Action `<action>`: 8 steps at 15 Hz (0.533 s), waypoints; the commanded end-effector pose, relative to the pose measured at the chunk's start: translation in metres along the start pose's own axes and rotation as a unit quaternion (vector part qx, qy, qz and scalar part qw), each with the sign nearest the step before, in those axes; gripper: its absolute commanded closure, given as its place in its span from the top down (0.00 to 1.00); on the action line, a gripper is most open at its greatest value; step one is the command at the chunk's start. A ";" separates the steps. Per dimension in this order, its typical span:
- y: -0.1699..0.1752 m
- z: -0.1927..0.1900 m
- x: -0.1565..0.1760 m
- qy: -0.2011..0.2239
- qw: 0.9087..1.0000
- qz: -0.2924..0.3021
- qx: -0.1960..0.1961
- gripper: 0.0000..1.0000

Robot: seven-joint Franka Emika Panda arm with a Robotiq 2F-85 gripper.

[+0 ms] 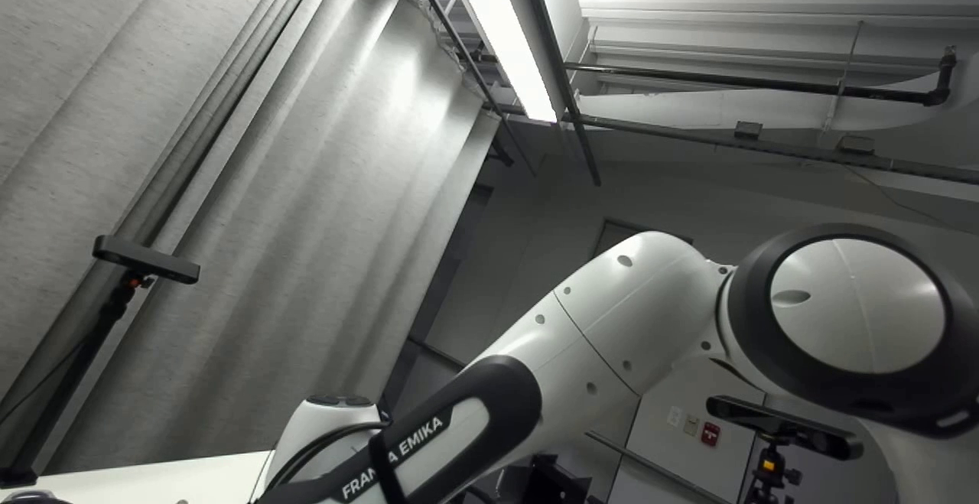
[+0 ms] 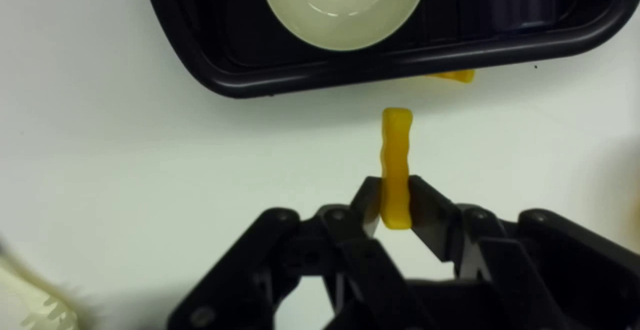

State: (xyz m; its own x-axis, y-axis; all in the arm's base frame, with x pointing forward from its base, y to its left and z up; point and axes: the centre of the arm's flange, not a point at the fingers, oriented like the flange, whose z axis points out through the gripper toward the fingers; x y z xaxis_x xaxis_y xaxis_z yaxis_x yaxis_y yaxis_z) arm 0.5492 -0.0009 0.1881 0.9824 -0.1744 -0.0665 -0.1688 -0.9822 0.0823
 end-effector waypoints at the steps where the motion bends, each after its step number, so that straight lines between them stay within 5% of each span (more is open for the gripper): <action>1: 0.016 0.001 -0.028 -0.007 1.000 0.013 -0.008 0.05; 8: 0.035 0.026 -0.062 -0.047 0.999 0.022 -0.017 0.05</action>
State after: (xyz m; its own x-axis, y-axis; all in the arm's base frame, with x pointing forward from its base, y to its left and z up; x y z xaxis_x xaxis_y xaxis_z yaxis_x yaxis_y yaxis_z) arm 0.5030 -0.0211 0.1638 0.9648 -0.2125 -0.1549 -0.1976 -0.9745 0.1062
